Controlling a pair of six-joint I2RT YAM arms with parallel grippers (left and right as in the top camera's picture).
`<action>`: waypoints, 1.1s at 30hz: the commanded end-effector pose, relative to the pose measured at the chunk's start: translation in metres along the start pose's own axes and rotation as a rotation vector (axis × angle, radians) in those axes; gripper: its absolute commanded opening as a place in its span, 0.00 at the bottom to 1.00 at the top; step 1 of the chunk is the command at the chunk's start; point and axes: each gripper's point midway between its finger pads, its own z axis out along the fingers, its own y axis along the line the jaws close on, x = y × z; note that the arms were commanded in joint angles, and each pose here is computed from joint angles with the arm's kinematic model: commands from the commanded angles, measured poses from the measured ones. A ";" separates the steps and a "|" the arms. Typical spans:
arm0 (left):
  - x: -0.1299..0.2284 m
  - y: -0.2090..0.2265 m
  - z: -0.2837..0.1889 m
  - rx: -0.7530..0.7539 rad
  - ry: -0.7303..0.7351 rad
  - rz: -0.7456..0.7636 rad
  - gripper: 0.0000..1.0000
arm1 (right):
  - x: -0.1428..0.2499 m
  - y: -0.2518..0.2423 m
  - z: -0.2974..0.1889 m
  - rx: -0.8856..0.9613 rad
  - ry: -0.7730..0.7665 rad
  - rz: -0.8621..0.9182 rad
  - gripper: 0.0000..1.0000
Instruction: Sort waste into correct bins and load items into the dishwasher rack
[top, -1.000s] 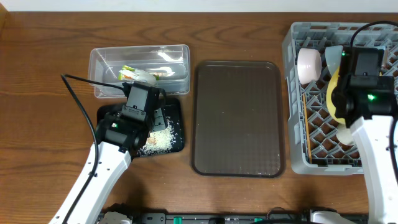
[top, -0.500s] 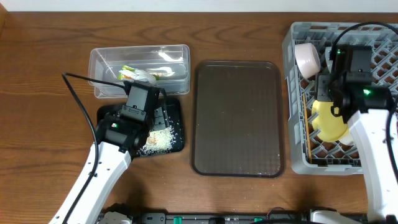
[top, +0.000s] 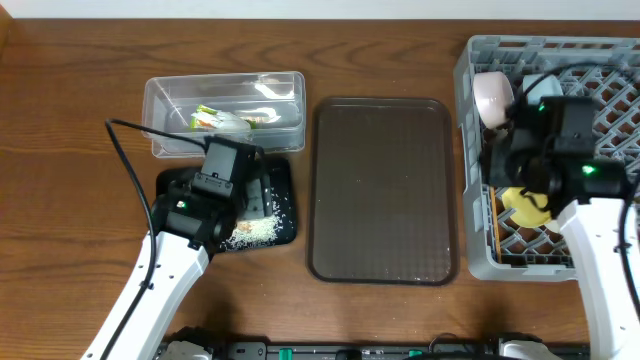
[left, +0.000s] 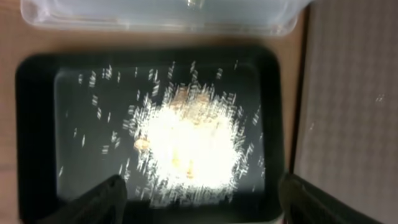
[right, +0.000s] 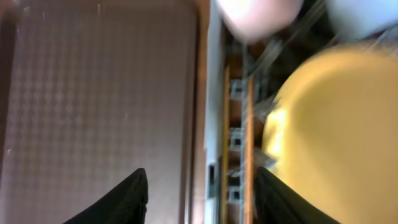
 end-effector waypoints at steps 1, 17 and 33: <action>0.008 -0.002 -0.012 0.027 0.041 0.000 0.80 | 0.032 0.006 0.020 -0.045 0.087 0.074 0.57; 0.050 0.013 -0.073 0.197 -0.302 -0.009 0.90 | 0.065 0.017 -0.025 -0.093 -0.293 -0.008 0.99; 0.049 0.016 -0.078 0.199 -0.330 -0.015 0.91 | 0.064 0.020 -0.053 -0.106 -0.411 -0.024 0.99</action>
